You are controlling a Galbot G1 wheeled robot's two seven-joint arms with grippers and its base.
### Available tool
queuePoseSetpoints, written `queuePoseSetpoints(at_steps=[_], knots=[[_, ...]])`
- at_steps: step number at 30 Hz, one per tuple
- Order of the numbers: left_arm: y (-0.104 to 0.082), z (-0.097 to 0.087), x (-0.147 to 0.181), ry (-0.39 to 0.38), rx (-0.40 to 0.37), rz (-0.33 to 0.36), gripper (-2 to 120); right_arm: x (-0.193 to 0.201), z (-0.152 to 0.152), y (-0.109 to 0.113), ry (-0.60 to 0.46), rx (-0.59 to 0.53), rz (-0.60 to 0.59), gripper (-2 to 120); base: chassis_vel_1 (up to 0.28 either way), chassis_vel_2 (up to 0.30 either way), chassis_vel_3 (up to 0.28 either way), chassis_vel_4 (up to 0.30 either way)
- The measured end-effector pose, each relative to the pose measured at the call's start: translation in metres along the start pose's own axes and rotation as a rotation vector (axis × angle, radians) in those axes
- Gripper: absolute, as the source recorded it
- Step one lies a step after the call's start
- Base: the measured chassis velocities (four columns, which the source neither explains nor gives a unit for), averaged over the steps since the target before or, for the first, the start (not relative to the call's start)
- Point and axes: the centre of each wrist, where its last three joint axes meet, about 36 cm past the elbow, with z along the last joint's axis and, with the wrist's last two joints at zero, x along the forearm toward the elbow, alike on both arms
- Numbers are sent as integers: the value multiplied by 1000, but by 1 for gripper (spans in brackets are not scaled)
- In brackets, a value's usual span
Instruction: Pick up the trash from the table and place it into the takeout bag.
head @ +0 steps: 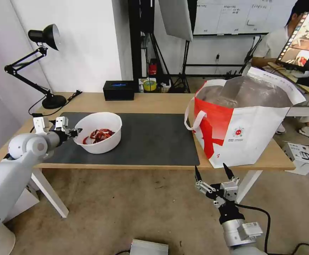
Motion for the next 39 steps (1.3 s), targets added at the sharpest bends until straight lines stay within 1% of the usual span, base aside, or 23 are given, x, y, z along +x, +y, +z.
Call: queuePoseSetpoints(at_steps=[3,5,6,8,9,12,13,15,16,19,20,24,25,27,28,31,32,35,36,39], knots=[[-6,2,10,-8,10,19,0,0,0,0,0,0,0,100,0,0,0,0],[-12,-1,19,-21,18,40,0,0,0,0,0,0,0,100,0,0,0,0],[-12,-1,19,-21,18,40,0,0,0,0,0,0,0,100,0,0,0,0],[-21,-3,28,-31,29,59,0,0,0,0,0,0,0,100,0,0,0,0],[-21,-3,28,-31,29,59,0,0,0,0,0,0,0,100,0,0,0,0],[-36,-5,41,-41,43,92,0,0,0,0,0,0,0,100,0,0,0,0],[-36,-5,41,-41,43,92,0,0,0,0,0,0,0,100,0,0,0,0],[-46,-8,47,-44,54,106,0,0,0,0,0,0,0,100,0,0,0,0],[-46,-8,47,-44,54,106,0,0,0,0,0,0,0,100,0,0,0,0],[-63,-17,54,-58,57,132,0,0,0,0,0,0,0,100,0,0,0,0],[-63,-17,54,-58,57,132,0,0,0,0,0,0,0,100,0,0,0,0],[-86,-30,56,-74,48,173,0,0,0,0,0,0,0,100,0,0,0,0],[-86,-30,56,-74,48,173,0,0,0,0,0,0,0,100,0,0,0,0],[-103,-41,57,-88,38,210,0,0,0,0,0,0,0,100,0,0,0,0],[-103,-41,57,-88,38,210,0,0,0,0,0,0,0,100,0,0,0,0],[-131,-53,60,-97,18,268,0,0,0,0,0,0,0,100,0,0,0,0],[-131,-53,60,-97,18,268,0,0,0,0,0,0,0,100,0,0,0,0],[-155,-63,63,-103,9,323,0,0,0,0,0,0,0,100,0,0,0,0],[-155,-63,63,-103,9,323,0,0,0,0,0,0,0,100,0,0,0,0],[-173,-73,65,-109,3,366,0,0,0,0,0,0,0,100,0,0,0,0]])
